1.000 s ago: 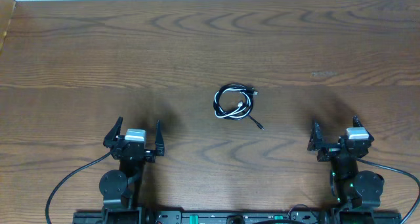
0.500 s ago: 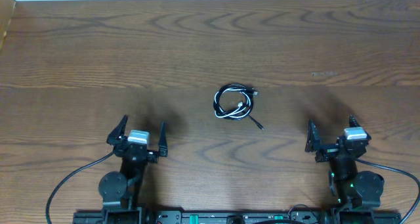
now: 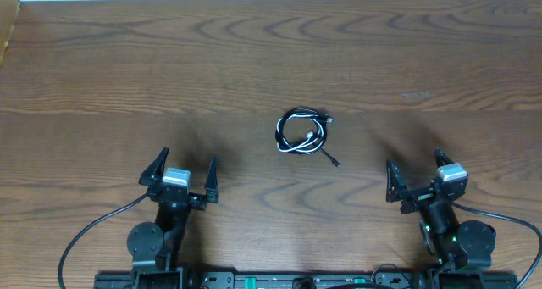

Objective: Untangle cables
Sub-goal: 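Reach the left gripper forward and grasp the black-and-white cable bundle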

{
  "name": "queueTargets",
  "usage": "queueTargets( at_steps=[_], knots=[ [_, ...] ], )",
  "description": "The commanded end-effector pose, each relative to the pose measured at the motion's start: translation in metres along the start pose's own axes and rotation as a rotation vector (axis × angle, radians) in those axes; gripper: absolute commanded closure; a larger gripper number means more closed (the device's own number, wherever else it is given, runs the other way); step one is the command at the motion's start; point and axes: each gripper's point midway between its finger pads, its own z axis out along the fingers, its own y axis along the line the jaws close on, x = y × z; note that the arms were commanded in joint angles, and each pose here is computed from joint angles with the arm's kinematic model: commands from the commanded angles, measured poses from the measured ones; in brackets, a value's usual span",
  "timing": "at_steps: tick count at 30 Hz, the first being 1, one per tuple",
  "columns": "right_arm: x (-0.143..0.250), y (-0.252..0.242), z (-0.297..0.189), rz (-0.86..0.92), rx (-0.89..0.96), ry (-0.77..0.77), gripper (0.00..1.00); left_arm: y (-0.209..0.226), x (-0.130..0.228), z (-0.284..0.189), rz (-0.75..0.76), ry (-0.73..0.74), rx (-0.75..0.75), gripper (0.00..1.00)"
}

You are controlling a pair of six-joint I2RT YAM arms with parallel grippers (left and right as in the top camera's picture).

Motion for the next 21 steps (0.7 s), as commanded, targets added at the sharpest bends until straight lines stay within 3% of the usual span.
queueTargets(
  at_steps=[1, 12, 21],
  knots=[
    [-0.005, 0.014, -0.003, 0.039, -0.073, 0.021, 0.01, 0.005, -0.009, 0.001, -0.008, 0.008, -0.021, 0.02],
    [-0.065, 0.022, 0.014, 0.083, -0.100, 0.109, 0.01, 0.015, -0.046, 0.035, -0.054, 0.214, -0.006, 0.02],
    [-0.095, 0.012, 0.066, 0.221, -0.166, 0.420, 0.01, 0.006, -0.085, 0.081, -0.112, 0.477, 0.094, 0.02]
  ],
)
